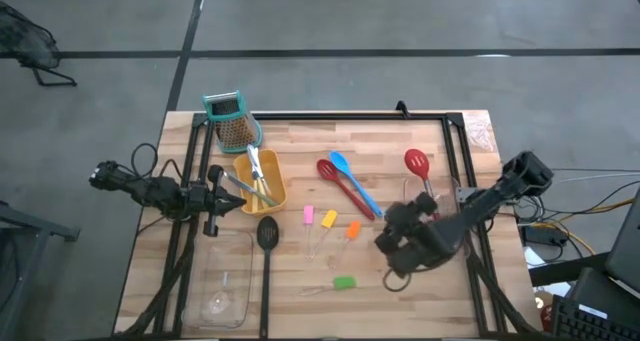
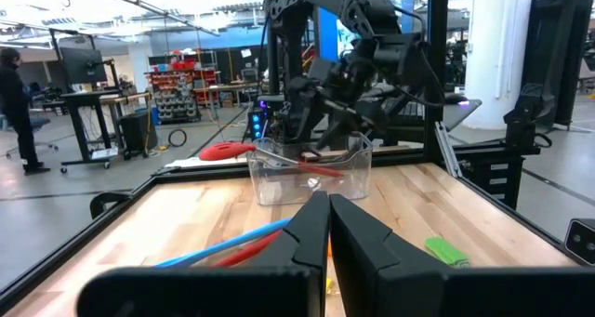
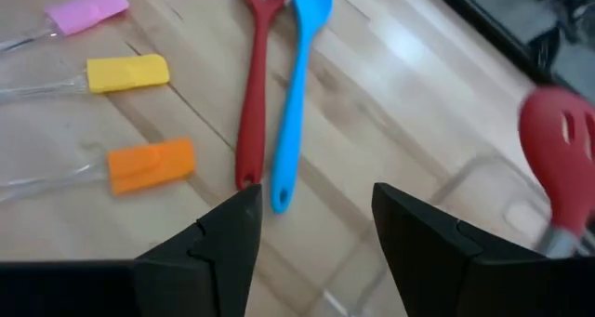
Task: Pick & Place Kitchen Items
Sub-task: Put the red slotted spoon into the right transparent bin
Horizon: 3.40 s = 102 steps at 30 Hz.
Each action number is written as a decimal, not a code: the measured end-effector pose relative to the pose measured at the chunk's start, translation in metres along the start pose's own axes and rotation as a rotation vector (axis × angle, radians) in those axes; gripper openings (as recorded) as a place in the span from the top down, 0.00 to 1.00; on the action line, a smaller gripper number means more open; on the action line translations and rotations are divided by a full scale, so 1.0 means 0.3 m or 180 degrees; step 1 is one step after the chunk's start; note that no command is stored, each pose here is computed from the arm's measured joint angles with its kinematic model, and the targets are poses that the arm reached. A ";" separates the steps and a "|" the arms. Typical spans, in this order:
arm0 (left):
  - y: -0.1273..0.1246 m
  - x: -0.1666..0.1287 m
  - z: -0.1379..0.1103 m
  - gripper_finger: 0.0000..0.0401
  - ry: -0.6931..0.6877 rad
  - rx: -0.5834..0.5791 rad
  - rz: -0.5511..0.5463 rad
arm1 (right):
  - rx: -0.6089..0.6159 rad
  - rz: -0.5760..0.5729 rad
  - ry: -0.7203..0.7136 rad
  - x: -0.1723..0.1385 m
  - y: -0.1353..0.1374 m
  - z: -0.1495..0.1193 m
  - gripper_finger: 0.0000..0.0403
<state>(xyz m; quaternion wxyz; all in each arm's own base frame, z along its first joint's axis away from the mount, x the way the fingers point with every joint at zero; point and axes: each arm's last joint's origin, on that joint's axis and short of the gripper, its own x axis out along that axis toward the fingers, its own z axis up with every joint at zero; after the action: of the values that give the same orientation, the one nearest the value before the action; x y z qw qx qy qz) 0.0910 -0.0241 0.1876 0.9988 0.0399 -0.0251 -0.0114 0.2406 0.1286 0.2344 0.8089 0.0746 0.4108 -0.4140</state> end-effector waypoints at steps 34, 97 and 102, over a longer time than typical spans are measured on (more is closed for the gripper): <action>0.000 0.000 -0.001 0.95 0.0002 0.0001 -0.0001 | -0.0348 0.0661 0.0753 0.504 0.018 0.332 0.56; 0.000 0.000 -0.003 0.95 0.0025 0.0010 -0.0001 | -0.0397 0.1347 0.0513 0.522 0.079 0.294 0.85; 0.000 0.000 -0.003 0.95 0.0025 0.0010 -0.0001 | -0.0402 0.1382 0.0524 0.419 0.063 0.304 0.85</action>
<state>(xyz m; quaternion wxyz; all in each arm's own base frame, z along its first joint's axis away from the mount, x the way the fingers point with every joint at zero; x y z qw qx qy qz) 0.0911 -0.0241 0.1867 0.9989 0.0414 -0.0212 -0.0114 0.3494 0.0224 0.1984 0.8458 0.1439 0.4747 -0.1963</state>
